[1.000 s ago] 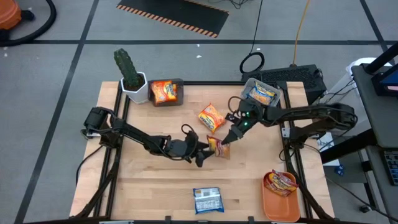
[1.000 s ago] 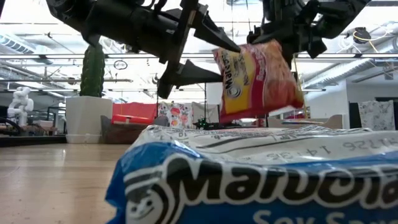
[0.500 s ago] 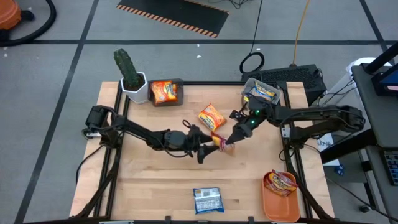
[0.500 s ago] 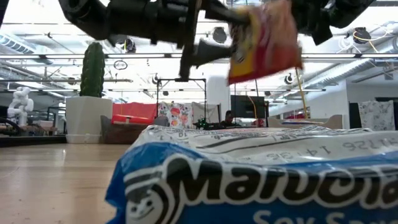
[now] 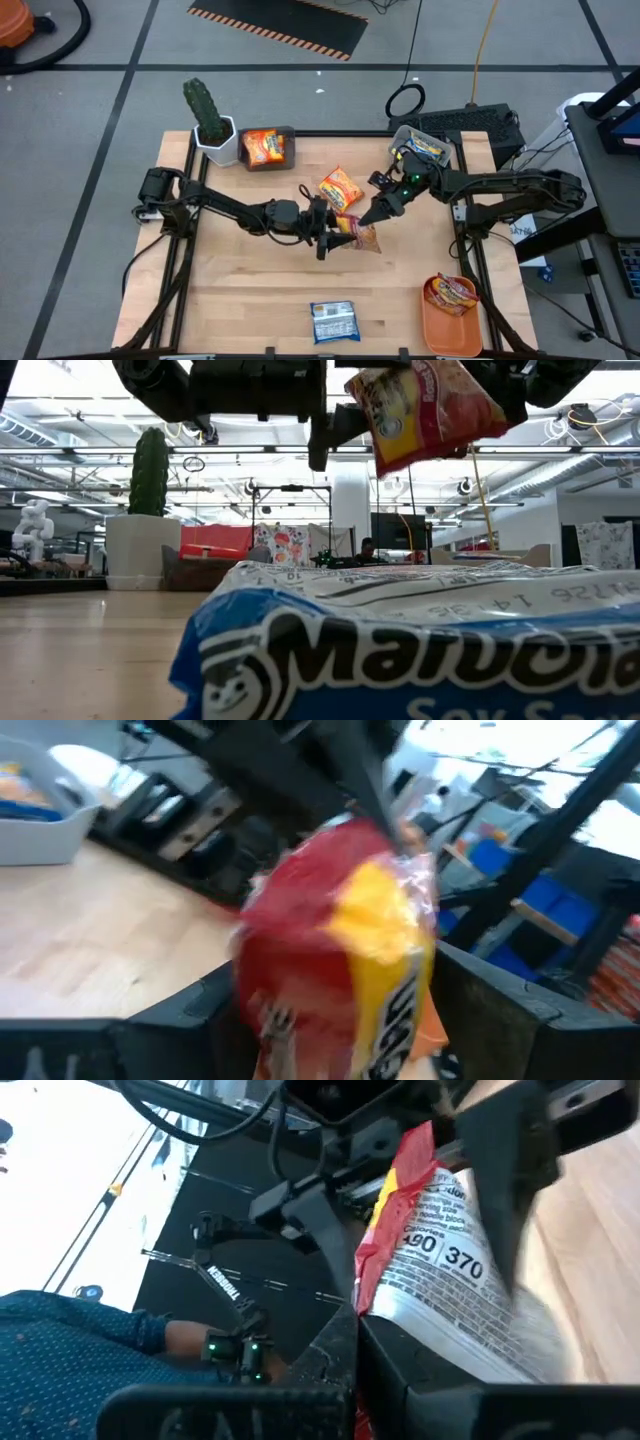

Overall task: Sort Maruchan noodles
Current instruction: Put the red noodle pack into the orange bin

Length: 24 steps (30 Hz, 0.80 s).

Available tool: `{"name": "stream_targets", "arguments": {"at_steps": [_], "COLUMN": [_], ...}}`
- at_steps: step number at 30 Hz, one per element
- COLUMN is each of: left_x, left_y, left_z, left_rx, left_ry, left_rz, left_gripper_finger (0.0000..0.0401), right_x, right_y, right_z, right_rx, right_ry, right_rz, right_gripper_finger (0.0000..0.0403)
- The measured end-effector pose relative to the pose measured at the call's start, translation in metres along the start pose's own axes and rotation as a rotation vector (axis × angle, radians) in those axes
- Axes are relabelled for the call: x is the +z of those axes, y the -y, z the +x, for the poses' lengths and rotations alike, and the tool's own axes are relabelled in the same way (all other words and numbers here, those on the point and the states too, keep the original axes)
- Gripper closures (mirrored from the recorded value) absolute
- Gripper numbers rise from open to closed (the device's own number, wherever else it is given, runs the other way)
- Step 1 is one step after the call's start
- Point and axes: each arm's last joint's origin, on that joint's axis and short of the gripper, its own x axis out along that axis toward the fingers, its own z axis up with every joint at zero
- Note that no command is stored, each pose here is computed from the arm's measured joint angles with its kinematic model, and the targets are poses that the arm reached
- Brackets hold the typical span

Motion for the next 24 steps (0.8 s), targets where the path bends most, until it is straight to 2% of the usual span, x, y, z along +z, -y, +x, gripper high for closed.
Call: {"name": "stream_targets", "arguments": {"at_steps": [3,8,13,16,24], "left_x": [0.0,-0.003,-0.003,-0.004,-0.005], "left_y": [0.0,-0.002,-0.004,-0.004,-0.005], "left_z": [0.0,0.0,0.0,0.0,0.0], "left_rx": [-0.035,-0.021,-0.014,-0.009,0.002], "left_ry": [-0.023,-0.059,-0.062,-0.07,-0.085], "left_rz": [0.016,0.037,0.036,0.015,-0.074], "left_gripper_finger": [0.0162,0.0215,0.0247,0.0259,0.0268], "right_x": [0.002,0.005,0.007,0.008,0.013], "right_y": [0.001,0.003,0.004,0.005,0.006], "right_z": [-0.002,-0.005,-0.008,-0.008,-0.013], "right_rx": [-0.007,-0.016,-0.023,-0.035,-0.07], "right_ry": [0.01,0.026,0.048,0.073,0.159], "right_rz": [0.004,0.017,0.025,0.014,-0.003], "right_gripper_finger": [0.0403,0.0403,0.039,0.0357,0.0231]}}
